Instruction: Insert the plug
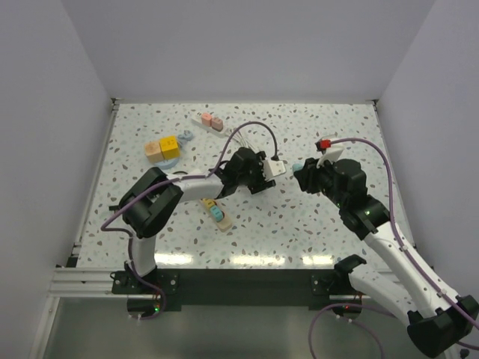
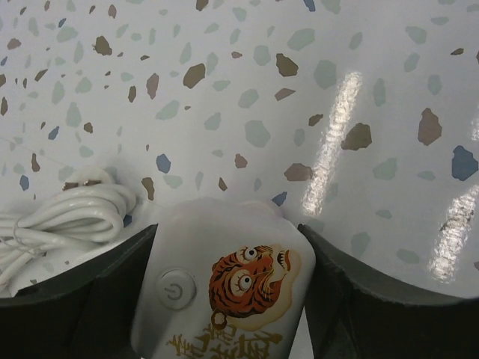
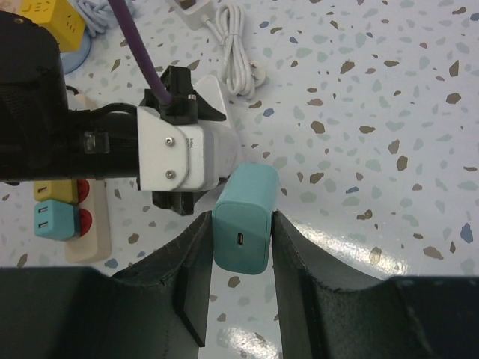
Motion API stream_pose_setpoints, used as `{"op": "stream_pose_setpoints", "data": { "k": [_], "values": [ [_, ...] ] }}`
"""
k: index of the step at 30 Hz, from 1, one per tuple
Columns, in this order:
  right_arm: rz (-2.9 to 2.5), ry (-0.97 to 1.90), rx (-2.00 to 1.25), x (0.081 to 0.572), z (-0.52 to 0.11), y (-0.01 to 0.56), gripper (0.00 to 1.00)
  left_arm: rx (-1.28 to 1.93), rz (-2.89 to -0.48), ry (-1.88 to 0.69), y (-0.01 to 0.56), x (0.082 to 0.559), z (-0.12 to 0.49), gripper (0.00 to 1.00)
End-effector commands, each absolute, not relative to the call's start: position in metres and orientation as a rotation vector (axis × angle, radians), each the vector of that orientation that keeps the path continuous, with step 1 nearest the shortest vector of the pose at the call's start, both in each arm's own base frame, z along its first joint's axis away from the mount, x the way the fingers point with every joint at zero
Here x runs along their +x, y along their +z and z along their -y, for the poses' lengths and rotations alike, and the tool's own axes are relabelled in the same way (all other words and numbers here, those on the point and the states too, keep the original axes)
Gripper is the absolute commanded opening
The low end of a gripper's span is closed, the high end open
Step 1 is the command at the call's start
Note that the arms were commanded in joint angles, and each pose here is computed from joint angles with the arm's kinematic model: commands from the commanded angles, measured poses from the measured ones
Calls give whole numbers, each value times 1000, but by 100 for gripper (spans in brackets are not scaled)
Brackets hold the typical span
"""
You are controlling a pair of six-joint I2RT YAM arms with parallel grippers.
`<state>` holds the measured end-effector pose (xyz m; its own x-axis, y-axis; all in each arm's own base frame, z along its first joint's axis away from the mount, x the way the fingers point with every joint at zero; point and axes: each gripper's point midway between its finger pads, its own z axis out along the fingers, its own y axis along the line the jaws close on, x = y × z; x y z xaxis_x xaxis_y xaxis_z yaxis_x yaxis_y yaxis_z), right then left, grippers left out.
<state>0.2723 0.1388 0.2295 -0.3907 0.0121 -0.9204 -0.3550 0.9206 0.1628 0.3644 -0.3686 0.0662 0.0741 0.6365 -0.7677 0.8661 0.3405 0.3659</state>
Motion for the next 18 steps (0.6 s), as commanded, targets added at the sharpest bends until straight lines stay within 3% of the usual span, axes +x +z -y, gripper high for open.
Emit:
{"op": "stream_pose_setpoints", "data": {
  "k": [1, 8, 12, 16, 18],
  "values": [
    [-1888, 418, -268, 275, -141, 240, 0, 1343, -1690, -288, 68, 375, 370, 68],
    [-1889, 424, -266, 274, -142, 240, 0, 1234, -1793, -367, 68, 381, 384, 47],
    [-1885, 412, -250, 273, -138, 242, 0, 1118, -1878, -451, 69, 385, 402, 29],
    [-1884, 411, -245, 271, -137, 242, 0, 852, -1993, -519, 74, 397, 417, 6],
    [-1885, 409, -245, 270, -136, 242, 0, 740, -2020, -532, 76, 407, 423, 4]
  ]
}}
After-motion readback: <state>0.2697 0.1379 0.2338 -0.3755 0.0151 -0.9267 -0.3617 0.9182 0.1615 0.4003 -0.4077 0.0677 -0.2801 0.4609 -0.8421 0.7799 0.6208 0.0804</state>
